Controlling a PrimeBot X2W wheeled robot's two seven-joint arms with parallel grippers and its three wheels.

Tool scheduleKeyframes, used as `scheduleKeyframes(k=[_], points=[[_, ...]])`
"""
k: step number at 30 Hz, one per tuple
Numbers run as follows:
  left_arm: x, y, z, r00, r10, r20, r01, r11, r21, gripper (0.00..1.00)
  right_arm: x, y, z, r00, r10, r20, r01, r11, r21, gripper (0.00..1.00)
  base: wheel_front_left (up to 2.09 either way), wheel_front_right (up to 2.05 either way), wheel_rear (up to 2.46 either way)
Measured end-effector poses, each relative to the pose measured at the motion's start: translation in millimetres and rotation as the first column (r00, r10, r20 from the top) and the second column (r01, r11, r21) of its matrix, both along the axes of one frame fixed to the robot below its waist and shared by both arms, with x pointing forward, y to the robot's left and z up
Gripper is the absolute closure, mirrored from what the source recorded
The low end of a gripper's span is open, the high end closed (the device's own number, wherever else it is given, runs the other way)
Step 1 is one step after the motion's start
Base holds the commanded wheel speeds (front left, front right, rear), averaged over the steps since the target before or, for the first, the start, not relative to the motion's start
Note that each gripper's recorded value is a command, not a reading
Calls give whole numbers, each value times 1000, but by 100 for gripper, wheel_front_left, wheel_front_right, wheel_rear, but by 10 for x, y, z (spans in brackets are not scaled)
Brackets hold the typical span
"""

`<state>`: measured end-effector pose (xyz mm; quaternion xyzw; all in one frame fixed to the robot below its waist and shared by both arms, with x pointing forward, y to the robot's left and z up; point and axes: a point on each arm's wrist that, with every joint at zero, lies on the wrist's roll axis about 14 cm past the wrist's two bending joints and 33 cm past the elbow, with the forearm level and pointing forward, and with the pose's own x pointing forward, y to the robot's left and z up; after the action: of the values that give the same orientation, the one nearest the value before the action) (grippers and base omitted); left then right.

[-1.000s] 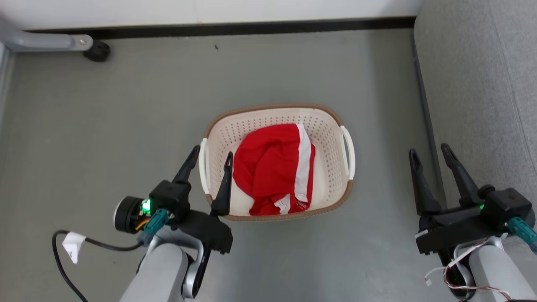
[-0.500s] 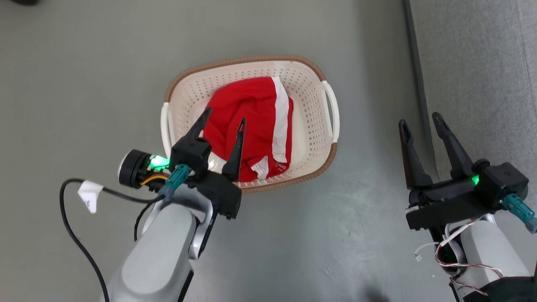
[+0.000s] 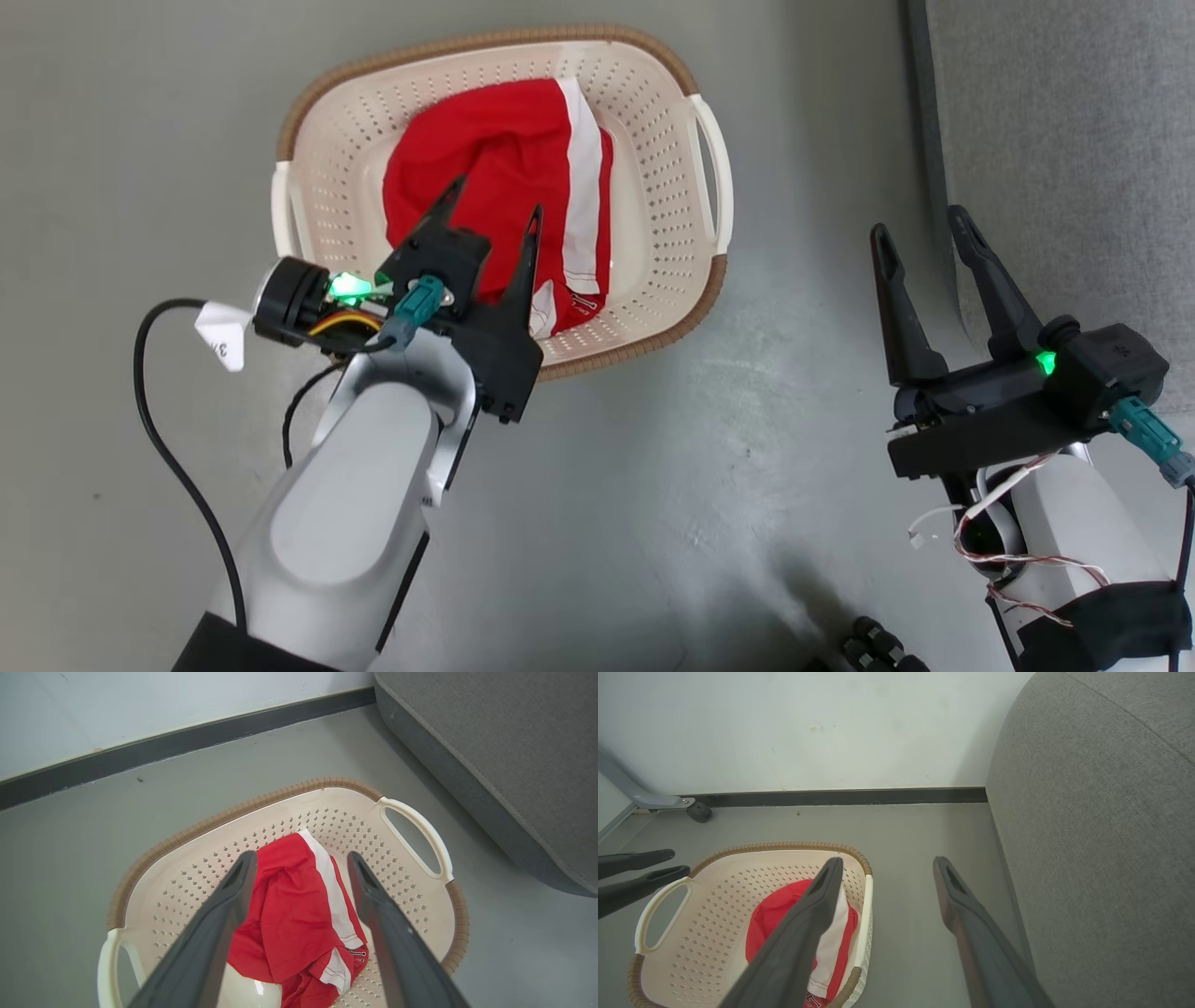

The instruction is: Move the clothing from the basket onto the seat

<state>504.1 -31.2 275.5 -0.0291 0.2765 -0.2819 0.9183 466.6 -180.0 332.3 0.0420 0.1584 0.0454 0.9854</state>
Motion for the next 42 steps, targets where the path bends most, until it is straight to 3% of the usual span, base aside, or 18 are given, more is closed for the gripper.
scheduleKeyframes(k=[13, 28, 42], points=[[113, -220, -428, 992, -80, -102, 89, 992, 89, 0, 13, 21, -336, 998, 6, -69, -6, 1000, 0, 0, 0, 0, 0], [170, -243, -974, 960, -63, -274, 116, 976, 185, 0, -30, 23, -624, 990, 12, -137, -12, 1000, 1, 0, 0, 0, 0], [184, -232, -1469, 920, -13, -391, 101, 973, 207, 0, -176, -105, -901, 976, -18, -217, 14, 1000, -19, 0, 0, 0, 0]])
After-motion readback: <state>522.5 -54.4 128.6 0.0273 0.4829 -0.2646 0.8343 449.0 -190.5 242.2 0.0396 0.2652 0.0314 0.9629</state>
